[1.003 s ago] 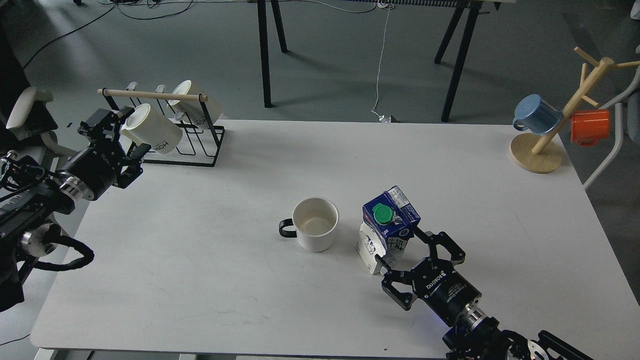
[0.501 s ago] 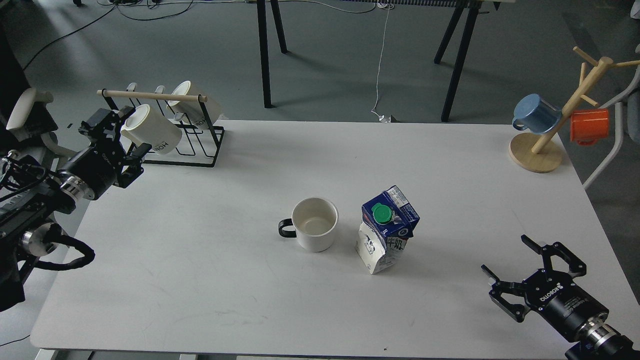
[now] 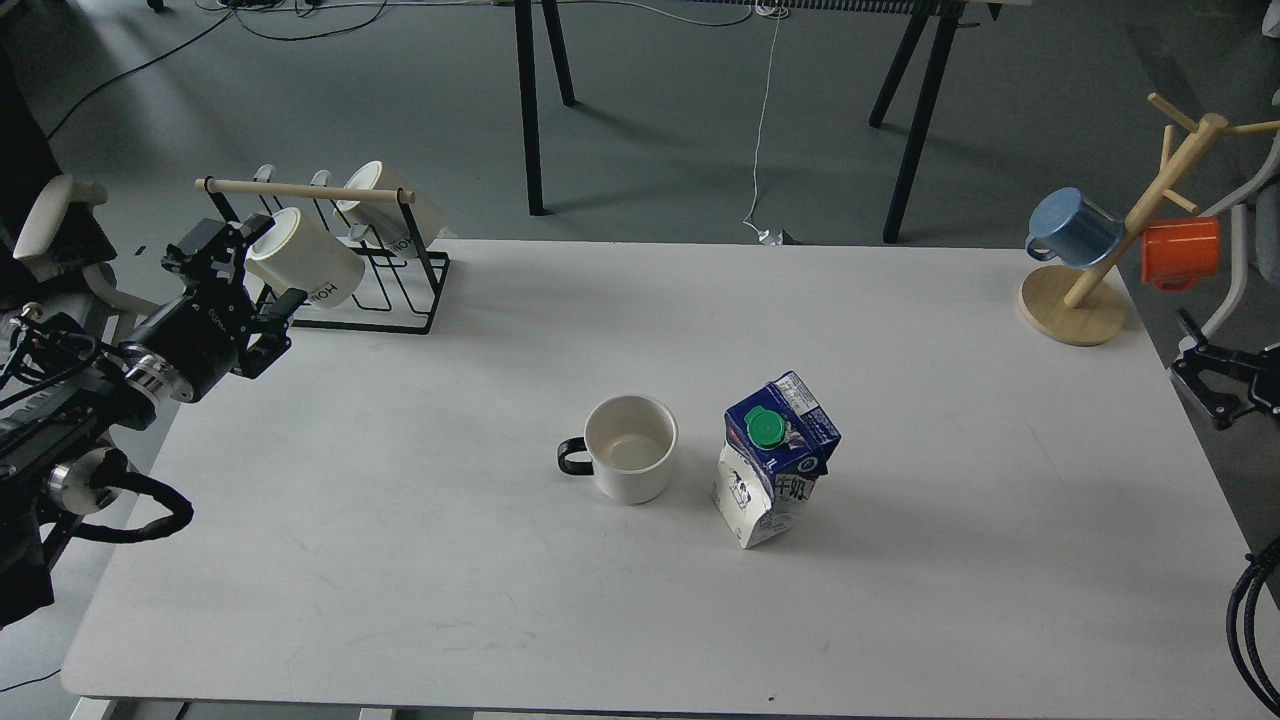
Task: Place cup and milk with both arms
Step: 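Open the right gripper and withdraw it from the carton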
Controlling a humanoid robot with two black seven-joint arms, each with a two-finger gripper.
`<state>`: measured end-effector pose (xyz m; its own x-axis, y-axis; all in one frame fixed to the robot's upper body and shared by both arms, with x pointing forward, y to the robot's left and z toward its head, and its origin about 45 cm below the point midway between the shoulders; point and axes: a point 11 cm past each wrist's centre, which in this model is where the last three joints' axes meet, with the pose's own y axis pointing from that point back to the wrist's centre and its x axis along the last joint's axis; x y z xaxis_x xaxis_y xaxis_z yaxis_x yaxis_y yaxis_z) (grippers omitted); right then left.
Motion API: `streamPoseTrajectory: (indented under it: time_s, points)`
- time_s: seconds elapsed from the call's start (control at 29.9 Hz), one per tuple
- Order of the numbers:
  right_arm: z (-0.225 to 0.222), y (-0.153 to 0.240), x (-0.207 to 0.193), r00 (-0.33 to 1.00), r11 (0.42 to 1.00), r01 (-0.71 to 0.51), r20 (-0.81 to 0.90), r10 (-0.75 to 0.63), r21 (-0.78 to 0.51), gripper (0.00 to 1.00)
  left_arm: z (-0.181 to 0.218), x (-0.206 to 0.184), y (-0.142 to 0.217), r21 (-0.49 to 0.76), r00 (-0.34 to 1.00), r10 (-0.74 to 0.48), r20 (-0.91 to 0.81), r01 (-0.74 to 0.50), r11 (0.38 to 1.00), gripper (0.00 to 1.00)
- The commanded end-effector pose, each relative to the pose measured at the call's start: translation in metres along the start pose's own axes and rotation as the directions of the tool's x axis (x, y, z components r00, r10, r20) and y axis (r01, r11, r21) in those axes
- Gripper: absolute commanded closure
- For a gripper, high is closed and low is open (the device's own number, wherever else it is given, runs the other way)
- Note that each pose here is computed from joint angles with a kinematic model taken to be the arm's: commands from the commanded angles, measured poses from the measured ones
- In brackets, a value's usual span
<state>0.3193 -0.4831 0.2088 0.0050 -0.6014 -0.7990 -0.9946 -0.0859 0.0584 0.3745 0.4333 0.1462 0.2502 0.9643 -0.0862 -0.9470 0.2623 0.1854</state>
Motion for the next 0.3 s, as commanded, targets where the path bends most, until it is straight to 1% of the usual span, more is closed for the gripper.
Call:
streamPoseTrajectory:
  time_s: [0.0,0.1,0.27]
  points:
    - [-0.0057,-0.0152,0.0,1.0,1.0,-0.005,-0.017,0.005,0.012,0.03,0.002,-0.0002,-0.001,-0.004,1.0,-0.001,0.001,0.001,1.0,0.02]
    - [-0.006,-0.0242,-0.0047,1.0,1.0,0.005,-0.026,-0.005,0.007,0.03,0.0034,-0.0007,-0.0023,-0.009,1.0,-0.002,-0.001,0.002,1.0,0.02]
    - [-0.0015,-0.0249,-0.001,1.0,1.0,-0.004,-0.014,0.004,0.011,0.03,0.0042,-0.0039,-0.0051,-0.014,1.0,-0.009,-0.004,0.009,1.0,0.02]
